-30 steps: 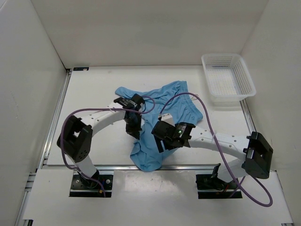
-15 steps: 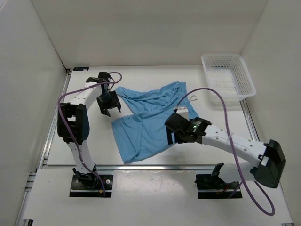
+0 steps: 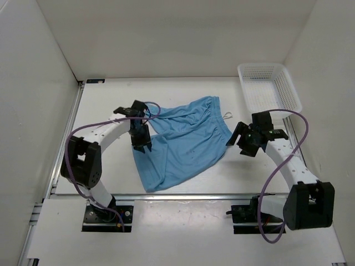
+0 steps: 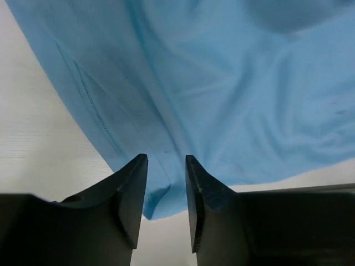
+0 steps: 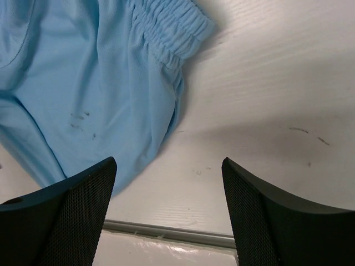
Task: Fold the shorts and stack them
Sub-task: Flatten the shorts out
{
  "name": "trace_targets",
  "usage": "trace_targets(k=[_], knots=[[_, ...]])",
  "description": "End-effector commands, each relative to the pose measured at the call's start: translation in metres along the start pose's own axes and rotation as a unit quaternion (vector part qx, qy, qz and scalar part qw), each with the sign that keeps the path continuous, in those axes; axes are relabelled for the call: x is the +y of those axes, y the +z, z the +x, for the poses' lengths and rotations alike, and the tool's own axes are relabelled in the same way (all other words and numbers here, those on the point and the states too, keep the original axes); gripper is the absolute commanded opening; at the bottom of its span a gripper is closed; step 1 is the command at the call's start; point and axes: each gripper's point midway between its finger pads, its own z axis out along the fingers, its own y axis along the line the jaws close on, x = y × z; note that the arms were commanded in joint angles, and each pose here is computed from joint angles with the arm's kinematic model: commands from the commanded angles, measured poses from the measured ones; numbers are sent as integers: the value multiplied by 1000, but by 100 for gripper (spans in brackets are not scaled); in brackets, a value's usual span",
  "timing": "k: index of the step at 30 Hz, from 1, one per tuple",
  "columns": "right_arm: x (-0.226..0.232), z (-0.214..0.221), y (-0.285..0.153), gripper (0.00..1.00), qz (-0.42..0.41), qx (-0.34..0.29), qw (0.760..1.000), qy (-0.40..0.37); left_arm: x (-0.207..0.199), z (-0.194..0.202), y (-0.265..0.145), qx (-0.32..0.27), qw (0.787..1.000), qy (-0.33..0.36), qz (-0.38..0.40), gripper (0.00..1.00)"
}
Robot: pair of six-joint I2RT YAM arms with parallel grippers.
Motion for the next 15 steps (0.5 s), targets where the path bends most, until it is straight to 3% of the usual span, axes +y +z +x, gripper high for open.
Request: trace_targets(k=[1,8,12,13,15], knots=[[17,1,8,81,-70,26,997,-24,2,13,29,26,999,-35,18,46],[14,-5,10,81,-60,29,997,-36,-3,-2,50,29,999,-22,4,41],[13,-3,10,81,-58,32,997,-39,-1,-5,62,38,999,-18,-9,21],[11,-4,10,81,-54,30,997,-44,0,-4,65,42,999,-18,-12,11],[9,-2,10,81,-52,34,997,-43,2,-2,68,47,999,-14,-15,11]])
